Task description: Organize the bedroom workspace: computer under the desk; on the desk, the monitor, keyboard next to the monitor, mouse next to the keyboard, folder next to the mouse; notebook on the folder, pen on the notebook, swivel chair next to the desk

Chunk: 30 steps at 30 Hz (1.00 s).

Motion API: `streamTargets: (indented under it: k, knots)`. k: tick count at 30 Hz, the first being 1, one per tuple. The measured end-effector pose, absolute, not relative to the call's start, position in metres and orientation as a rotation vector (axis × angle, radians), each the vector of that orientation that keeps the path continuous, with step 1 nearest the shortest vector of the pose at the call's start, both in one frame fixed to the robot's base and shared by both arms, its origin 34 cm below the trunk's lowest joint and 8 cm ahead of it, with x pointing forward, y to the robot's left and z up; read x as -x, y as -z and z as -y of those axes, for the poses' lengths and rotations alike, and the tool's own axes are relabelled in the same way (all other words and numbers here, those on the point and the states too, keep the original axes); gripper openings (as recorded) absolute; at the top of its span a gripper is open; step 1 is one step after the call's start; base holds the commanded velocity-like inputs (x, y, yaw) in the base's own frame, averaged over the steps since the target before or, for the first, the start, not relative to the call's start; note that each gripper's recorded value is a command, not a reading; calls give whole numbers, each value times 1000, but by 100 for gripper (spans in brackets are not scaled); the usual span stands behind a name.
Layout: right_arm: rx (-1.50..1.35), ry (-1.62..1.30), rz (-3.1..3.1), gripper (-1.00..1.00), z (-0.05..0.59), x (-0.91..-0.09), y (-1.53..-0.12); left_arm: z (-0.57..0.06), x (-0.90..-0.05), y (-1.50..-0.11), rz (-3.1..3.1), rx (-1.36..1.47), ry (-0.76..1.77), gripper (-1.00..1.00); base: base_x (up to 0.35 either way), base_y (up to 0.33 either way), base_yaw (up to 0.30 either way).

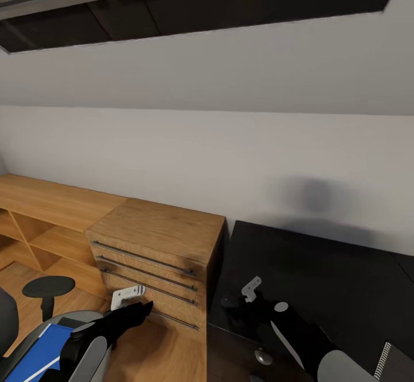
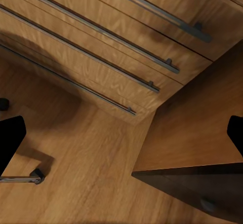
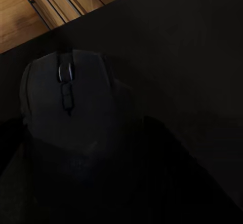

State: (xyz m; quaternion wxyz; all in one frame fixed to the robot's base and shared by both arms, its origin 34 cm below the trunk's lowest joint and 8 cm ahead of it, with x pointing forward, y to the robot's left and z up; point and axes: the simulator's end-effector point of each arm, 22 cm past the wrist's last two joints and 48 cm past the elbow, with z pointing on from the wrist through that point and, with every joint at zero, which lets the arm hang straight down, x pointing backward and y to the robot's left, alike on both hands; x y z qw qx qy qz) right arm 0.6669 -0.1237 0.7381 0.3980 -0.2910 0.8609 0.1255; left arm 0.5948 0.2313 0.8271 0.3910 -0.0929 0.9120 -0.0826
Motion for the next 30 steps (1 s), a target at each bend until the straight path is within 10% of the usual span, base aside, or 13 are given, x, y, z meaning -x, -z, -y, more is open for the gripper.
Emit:
streamTargets:
  k: [30]
  knots:
    - [724,-315,-2174,-100,123,-669,-753,-231,-594,-838,-2320,236,213,100,0,0,0]
